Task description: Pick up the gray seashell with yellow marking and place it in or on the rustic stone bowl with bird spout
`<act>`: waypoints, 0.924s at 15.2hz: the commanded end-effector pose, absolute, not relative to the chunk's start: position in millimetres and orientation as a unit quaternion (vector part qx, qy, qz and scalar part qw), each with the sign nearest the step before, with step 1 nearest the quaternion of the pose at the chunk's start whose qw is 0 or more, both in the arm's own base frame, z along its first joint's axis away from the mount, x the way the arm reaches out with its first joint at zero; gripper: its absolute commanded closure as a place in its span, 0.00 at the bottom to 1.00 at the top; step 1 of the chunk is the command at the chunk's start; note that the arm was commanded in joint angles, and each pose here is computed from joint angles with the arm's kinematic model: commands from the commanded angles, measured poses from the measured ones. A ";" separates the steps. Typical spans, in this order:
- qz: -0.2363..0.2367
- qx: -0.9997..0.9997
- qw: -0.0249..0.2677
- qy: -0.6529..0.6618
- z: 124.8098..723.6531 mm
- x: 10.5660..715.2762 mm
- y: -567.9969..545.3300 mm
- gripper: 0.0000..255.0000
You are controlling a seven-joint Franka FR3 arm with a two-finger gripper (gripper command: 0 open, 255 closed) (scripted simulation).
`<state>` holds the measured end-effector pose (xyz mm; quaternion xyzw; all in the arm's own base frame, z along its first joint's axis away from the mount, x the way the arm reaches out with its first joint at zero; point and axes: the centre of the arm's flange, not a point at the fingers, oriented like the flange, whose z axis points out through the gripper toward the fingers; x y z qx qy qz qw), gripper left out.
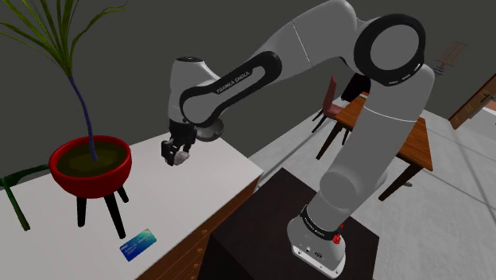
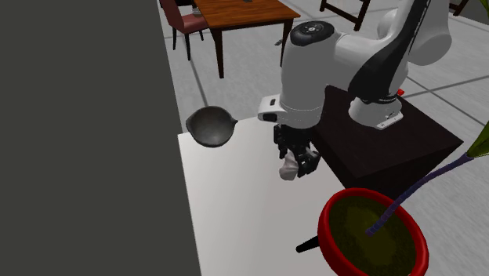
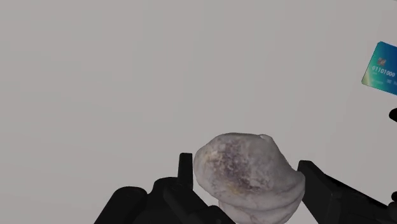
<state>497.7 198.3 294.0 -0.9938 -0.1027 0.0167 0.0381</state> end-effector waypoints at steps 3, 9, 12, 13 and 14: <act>0.017 -0.994 0.038 -0.103 316.2 497.6 198.8 1.00; 0.017 -0.994 0.038 -0.103 344.0 497.6 198.8 1.00; 0.017 -0.994 0.038 -0.103 344.6 515.6 163.5 1.00; 0.017 -0.994 0.038 -0.103 344.8 521.6 151.8 1.00; 0.017 -0.994 0.038 -0.103 345.0 527.6 140.0 1.00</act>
